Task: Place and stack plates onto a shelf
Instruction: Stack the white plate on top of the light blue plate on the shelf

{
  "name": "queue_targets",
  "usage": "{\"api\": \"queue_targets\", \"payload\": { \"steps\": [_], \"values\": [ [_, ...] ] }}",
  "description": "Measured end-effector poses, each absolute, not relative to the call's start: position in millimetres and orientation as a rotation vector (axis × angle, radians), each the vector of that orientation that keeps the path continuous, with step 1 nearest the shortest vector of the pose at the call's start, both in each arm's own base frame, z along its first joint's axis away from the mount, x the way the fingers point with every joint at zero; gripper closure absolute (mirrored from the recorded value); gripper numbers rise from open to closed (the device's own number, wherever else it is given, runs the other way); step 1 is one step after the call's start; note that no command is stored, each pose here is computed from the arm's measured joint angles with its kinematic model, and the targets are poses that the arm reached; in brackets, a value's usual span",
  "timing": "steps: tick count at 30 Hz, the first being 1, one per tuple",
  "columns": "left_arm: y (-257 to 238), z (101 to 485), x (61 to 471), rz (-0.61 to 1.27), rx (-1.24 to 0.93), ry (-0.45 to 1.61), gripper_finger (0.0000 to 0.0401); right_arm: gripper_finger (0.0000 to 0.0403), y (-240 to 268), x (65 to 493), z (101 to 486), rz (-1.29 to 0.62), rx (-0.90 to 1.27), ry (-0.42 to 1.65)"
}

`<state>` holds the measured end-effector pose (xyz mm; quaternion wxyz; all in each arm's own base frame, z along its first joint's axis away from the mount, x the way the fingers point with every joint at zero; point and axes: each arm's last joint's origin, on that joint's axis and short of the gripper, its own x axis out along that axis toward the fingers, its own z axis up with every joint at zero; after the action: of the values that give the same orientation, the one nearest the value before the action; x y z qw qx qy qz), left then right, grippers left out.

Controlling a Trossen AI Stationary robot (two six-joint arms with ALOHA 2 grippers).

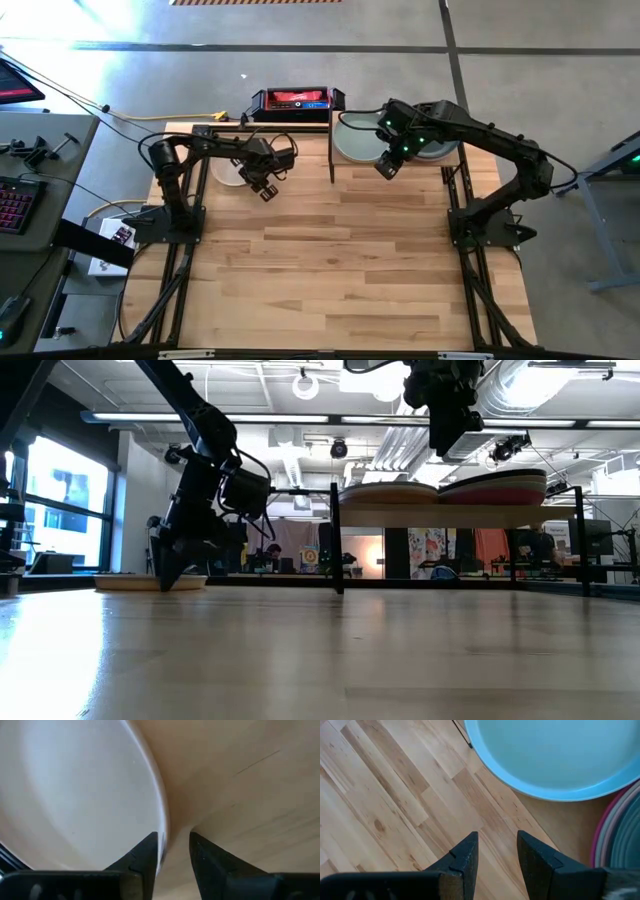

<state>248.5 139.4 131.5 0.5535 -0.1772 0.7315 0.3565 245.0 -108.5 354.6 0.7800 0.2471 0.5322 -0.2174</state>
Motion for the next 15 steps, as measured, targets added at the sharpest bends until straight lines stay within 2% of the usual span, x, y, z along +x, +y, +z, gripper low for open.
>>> {"api": "queue_targets", "payload": {
  "steps": [8,15],
  "values": [
    [136,132,248,0.791,-0.381,1.759,0.039,0.0289,-108,245,355,-0.47,0.534,1.15],
    [119,133,252,0.721,-0.31,1.82,0.0397,0.0289,-108,245,355,-0.47,0.534,1.15]
  ]
}}
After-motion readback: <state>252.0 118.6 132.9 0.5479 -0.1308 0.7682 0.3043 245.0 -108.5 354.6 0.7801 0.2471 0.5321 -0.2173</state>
